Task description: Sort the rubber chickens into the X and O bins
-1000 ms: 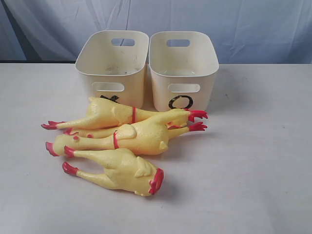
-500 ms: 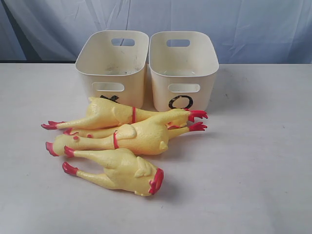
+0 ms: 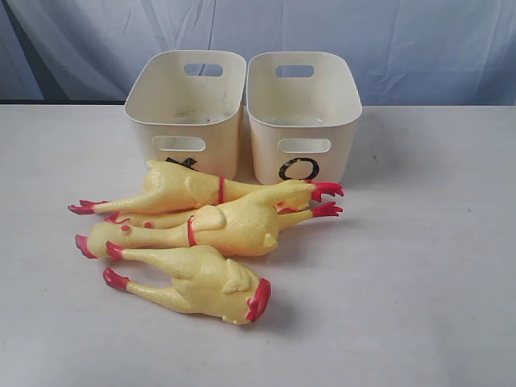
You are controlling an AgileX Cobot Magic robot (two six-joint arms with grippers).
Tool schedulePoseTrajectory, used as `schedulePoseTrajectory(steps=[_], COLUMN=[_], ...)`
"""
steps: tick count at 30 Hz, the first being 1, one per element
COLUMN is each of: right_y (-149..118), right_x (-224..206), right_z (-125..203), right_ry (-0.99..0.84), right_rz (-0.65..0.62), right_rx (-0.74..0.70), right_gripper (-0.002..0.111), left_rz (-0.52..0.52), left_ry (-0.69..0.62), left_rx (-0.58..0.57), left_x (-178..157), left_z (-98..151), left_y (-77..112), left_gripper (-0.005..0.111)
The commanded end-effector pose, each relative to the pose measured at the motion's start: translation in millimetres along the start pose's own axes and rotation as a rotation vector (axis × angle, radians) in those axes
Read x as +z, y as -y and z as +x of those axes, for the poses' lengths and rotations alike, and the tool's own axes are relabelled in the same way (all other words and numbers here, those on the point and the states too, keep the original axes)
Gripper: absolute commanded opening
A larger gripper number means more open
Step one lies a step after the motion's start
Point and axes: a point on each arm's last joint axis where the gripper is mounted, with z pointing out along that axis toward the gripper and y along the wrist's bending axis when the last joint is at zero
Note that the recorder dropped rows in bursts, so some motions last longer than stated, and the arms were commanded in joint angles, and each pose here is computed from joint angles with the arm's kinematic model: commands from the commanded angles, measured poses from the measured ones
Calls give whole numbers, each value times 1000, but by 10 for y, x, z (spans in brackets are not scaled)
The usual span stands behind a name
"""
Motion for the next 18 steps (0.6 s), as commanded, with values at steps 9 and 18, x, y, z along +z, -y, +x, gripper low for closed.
schedulePoseTrajectory(steps=[9,18], right_y=[1,0], right_x=[-7,-6], right_z=[-78,-75], right_ry=[92,89], right_rz=[-4,-4], right_rx=[75,73], right_gripper=[0,0], left_rz=[1,1], left_ry=[19,19], left_rx=[1,1], left_x=[-3,-3], left_z=[-11,-11], left_y=[0,0], left_gripper=[0,0])
